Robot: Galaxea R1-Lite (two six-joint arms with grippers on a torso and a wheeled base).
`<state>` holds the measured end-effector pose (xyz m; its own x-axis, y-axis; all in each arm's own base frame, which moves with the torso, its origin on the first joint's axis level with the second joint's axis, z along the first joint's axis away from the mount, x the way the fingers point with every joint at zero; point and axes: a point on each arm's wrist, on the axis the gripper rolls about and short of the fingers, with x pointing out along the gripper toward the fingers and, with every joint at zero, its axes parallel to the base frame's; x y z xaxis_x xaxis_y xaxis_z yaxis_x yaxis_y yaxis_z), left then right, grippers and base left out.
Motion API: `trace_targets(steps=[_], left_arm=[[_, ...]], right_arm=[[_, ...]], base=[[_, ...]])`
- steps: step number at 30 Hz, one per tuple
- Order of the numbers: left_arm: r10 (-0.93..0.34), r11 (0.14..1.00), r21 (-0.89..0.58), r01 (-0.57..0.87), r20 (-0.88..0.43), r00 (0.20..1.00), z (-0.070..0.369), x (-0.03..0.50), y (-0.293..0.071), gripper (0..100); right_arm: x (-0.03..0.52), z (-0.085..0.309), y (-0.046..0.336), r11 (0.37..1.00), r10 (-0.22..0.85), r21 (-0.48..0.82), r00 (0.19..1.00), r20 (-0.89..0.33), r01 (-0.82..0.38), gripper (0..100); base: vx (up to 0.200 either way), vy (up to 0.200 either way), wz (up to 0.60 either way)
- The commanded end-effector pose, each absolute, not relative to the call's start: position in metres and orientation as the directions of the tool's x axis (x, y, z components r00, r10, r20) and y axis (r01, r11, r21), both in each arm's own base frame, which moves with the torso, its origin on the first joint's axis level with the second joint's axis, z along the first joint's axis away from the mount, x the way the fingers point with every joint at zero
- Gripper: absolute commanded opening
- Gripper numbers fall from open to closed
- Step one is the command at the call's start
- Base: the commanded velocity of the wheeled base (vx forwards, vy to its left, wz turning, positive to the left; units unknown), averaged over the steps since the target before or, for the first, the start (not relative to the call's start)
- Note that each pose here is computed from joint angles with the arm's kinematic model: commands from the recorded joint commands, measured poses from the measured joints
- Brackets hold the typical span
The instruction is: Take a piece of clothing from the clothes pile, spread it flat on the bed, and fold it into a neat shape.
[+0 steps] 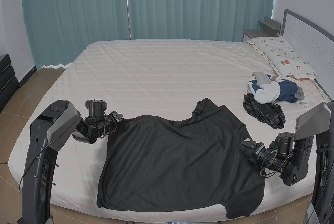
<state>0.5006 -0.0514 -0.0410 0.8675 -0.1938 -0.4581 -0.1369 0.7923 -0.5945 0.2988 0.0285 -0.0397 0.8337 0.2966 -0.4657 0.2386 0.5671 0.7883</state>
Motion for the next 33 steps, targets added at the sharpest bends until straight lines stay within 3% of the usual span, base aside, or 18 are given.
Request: trace_targets(steps=[1, 16, 33], left_arm=[[-0.179, 0.793, -0.591, -0.149, -0.46, 0.87, -0.04, 0.504, -0.049, 0], [0.032, 0.792, -0.541, -0.283, -0.426, 0.904, -0.038, 0.514, -0.03, 0], [0.116, 0.78, -0.529, -0.336, -0.405, 0.907, -0.037, 0.519, -0.011, 0]], right_arm=[[0.299, -0.039, 0.029, 0.566, 0.299, 0.792, 0.838, -0.457, 0.23, 100], [0.297, -0.039, 0.029, 0.567, 0.299, 0.79, 0.835, -0.462, 0.235, 100], [0.297, -0.039, 0.029, 0.568, 0.299, 0.789, 0.835, -0.462, 0.234, 100]], base=[[0.0, 0.0, 0.0], [0.0, 0.0, 0.0], [0.0, 0.0, 0.0]])
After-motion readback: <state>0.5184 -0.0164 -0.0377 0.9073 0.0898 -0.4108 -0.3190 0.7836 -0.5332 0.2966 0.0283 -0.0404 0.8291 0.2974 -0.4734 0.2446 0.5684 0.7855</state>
